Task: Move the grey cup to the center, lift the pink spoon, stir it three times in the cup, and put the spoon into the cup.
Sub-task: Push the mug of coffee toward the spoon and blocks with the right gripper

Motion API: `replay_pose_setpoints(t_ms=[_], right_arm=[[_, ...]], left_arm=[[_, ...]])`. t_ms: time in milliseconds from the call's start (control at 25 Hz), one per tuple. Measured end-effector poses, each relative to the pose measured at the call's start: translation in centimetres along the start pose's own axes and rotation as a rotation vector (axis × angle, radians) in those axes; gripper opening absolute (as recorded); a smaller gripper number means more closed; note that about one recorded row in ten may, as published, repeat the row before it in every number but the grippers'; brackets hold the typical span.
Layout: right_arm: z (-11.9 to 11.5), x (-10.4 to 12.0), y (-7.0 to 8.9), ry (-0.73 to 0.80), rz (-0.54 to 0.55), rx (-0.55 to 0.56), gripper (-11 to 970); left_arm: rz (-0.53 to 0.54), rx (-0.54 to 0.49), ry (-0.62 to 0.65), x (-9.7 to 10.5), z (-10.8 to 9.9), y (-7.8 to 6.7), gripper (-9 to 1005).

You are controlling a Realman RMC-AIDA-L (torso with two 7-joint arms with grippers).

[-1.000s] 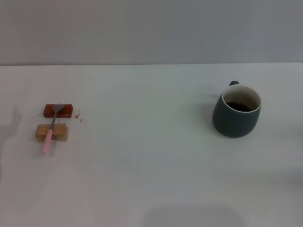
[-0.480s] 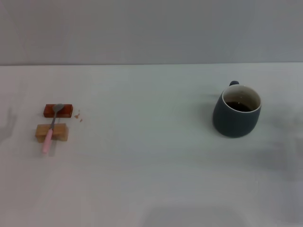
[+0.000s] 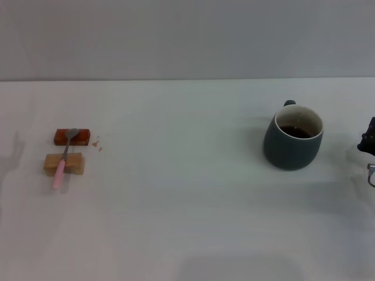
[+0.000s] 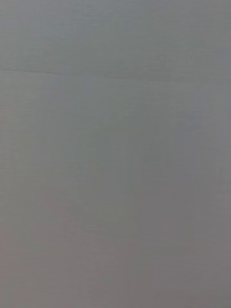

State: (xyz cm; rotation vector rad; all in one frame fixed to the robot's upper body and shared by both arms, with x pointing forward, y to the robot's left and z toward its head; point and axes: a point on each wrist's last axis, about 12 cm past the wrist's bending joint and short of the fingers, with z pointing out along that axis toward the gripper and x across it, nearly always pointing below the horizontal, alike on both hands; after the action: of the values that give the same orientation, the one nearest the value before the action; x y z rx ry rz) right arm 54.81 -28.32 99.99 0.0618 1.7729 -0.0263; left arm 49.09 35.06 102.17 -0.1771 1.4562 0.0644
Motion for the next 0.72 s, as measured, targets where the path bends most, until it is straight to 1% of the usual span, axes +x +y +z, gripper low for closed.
replay_pose_setpoints(t_ms=[200,320,400,520,720], right_arm=[[0.0,0.0,0.7,0.004,-0.008,-0.032,-2],[0.0,0.0,1.2,0.004,-0.008,-0.050,-2],[0.1,0.1,1.8,0.015,-0.008,-0.074,-2],[0.1,0.1,2.1,0.023,-0.014,-0.087,-1],[0.1,0.0,3.1,0.024,-0.019,-0.127,-1]], left_arm=[[-0.018,0.001,-0.006,-0.1,0.0,0.0,811],[-0.018,0.003,-0.014,-0.2,0.0,0.0,811],[-0.018,0.003,-0.016,-0.2,0.0,0.0,811],[-0.018,0.004,-0.016,-0.2,0.0,0.0,811],[-0.018,0.003,-0.014,-0.2,-0.1,0.0,811]])
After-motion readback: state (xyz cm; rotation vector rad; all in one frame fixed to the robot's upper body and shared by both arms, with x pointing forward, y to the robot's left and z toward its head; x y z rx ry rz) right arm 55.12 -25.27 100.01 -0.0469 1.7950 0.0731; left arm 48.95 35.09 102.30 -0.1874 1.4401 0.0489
